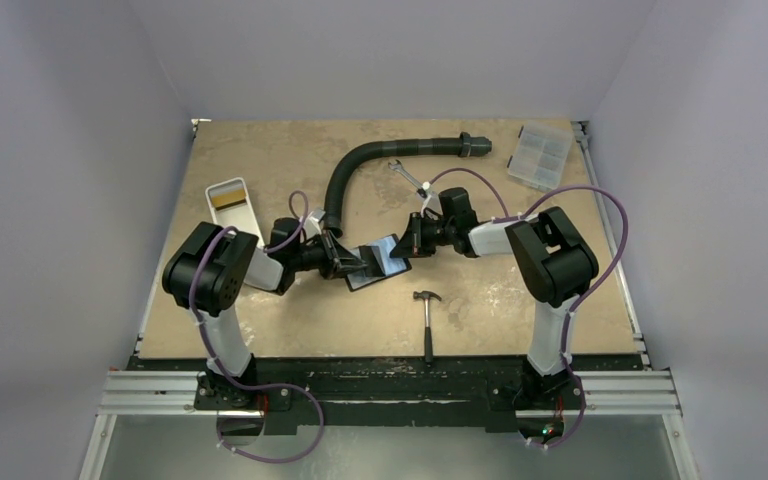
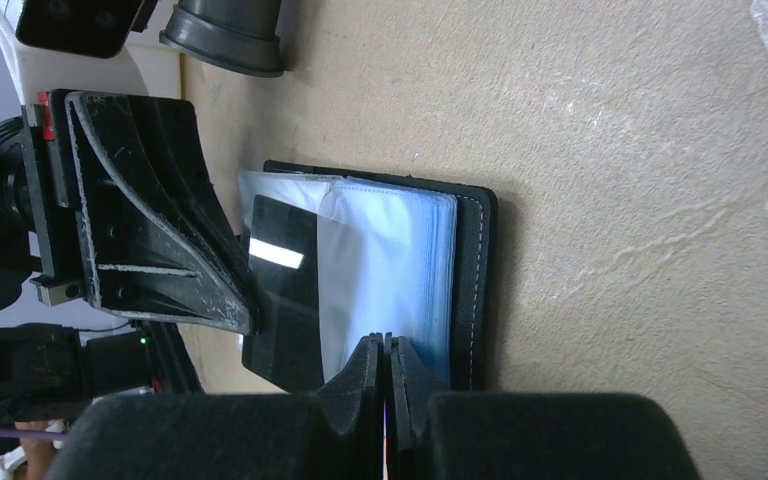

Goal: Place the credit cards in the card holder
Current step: Insert the credit card into the card holder.

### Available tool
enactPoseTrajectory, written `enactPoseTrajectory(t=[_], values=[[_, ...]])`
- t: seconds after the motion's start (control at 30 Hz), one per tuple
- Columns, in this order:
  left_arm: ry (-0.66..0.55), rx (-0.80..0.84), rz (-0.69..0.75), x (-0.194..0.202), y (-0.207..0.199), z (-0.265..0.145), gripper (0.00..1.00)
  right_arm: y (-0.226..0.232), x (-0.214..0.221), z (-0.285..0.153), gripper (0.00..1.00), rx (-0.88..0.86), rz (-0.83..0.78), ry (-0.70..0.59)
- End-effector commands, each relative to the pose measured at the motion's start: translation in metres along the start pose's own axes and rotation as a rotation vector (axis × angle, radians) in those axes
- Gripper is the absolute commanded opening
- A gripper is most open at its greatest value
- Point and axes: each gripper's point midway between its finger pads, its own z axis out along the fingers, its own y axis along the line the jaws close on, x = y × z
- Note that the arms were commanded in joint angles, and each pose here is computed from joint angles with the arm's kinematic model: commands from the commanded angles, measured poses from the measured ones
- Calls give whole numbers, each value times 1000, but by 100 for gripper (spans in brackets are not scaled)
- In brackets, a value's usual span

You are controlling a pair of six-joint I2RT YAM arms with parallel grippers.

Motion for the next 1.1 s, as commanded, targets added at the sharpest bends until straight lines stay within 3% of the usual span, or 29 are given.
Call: enactPoseTrajectory(t=[0.0,0.5,0.83,1.07], values=[[-41,31,44,-6,-7,1,0,-8,-3,3,0,30,-12,-12],[-157,-5,46,-18,-5,-6,0,-7,-3,3,0,27,-13,-14],[-134,114,-6,-2,-19,6,0,-8,-3,4,0,27,-9,-15],[-136,97,17,6,-16,11,0,-6,-4,4,0,21,-11,-16]])
